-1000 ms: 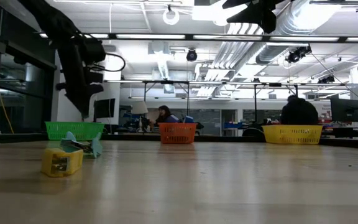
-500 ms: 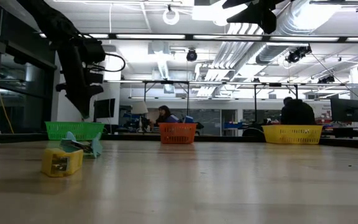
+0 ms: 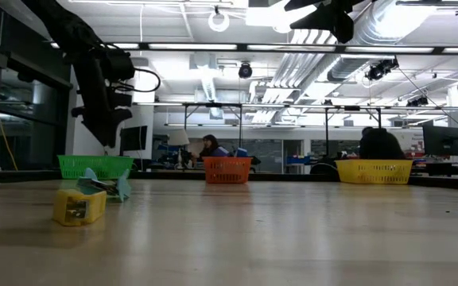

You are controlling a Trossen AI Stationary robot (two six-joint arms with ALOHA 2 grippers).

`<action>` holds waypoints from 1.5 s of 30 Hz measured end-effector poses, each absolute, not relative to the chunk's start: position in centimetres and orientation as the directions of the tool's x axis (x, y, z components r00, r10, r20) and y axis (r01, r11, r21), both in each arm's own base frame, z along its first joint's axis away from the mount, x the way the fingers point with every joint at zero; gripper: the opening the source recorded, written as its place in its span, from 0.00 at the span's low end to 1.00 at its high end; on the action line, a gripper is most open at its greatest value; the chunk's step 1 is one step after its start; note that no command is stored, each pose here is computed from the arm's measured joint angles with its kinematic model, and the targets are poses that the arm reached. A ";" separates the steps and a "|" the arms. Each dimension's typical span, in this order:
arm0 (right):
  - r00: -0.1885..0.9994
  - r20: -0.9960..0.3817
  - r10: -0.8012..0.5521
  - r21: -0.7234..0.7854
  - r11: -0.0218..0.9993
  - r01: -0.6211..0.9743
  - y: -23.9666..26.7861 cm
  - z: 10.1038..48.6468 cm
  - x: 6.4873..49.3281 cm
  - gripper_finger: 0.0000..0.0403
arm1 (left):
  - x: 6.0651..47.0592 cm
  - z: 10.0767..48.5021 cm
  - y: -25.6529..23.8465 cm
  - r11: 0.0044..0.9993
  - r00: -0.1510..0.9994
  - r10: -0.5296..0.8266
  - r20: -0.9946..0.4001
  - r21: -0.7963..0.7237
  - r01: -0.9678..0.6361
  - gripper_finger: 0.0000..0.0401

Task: Pick and place Stapler, Stapler remover, tape
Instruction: Put the green stapler into the green bin, then put the blue staple remover into the yellow bin

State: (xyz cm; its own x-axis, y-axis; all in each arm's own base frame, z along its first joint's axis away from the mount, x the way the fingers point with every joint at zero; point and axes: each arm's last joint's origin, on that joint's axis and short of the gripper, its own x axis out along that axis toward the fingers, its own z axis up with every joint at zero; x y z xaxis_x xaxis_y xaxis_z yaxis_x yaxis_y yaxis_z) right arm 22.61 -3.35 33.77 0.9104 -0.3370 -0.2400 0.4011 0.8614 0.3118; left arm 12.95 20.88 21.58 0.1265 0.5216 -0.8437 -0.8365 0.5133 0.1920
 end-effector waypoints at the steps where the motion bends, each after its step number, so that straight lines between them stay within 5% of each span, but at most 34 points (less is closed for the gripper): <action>1: 0.910 -0.240 -0.337 0.312 0.861 0.401 -3.3 33.8 22.6 0.46 | 13.0 21.6 20.9 0.515 0.129 0.520 -0.844 0.189 -0.836 0.40; 6: 0.910 -0.241 -0.337 0.311 0.861 0.401 -3.3 33.8 22.6 0.46 | 13.0 21.6 20.9 0.530 0.142 0.515 -0.845 0.184 -0.828 0.48; 10: 0.908 -0.249 -0.336 0.309 0.862 0.403 -3.3 33.7 22.6 0.46 | 13.3 21.8 20.9 0.646 0.226 0.480 -0.847 0.167 -0.745 0.49; 17: 0.916 -0.267 -0.300 0.313 0.872 0.377 -3.2 33.5 22.6 0.46 | 14.6 23.4 20.6 0.910 0.543 0.285 -0.790 0.045 -0.412 0.49; 23: 0.911 -0.304 -0.280 0.309 0.876 0.372 -3.2 33.2 22.5 0.46 | 16.8 24.1 18.4 1.000 0.709 0.015 -0.705 0.008 -0.013 0.49; 27: 0.914 -0.317 -0.252 0.323 0.878 0.354 -3.1 33.0 22.5 0.46 | 18.1 23.7 16.3 0.995 0.658 -0.073 -0.749 -0.012 0.097 0.49; 37: 0.918 -0.339 -0.208 0.345 0.880 0.327 -2.9 32.8 22.5 0.46 | 20.4 23.1 10.9 0.974 0.492 -0.215 -0.843 -0.218 0.052 0.49; 45: 0.909 -0.363 -0.204 0.362 0.868 0.340 -2.9 32.6 22.4 0.46 | 22.0 22.7 6.2 0.946 0.360 -0.155 -0.920 -0.243 -0.216 0.49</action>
State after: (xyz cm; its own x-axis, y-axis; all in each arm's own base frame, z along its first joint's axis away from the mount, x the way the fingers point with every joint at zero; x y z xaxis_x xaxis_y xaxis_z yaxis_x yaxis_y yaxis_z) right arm 22.36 -2.91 32.60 0.9089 -0.2044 -0.3635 0.3400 0.8678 0.3623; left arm 22.00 6.20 22.75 0.3596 -0.1547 -0.9202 -0.2157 0.9457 -0.2433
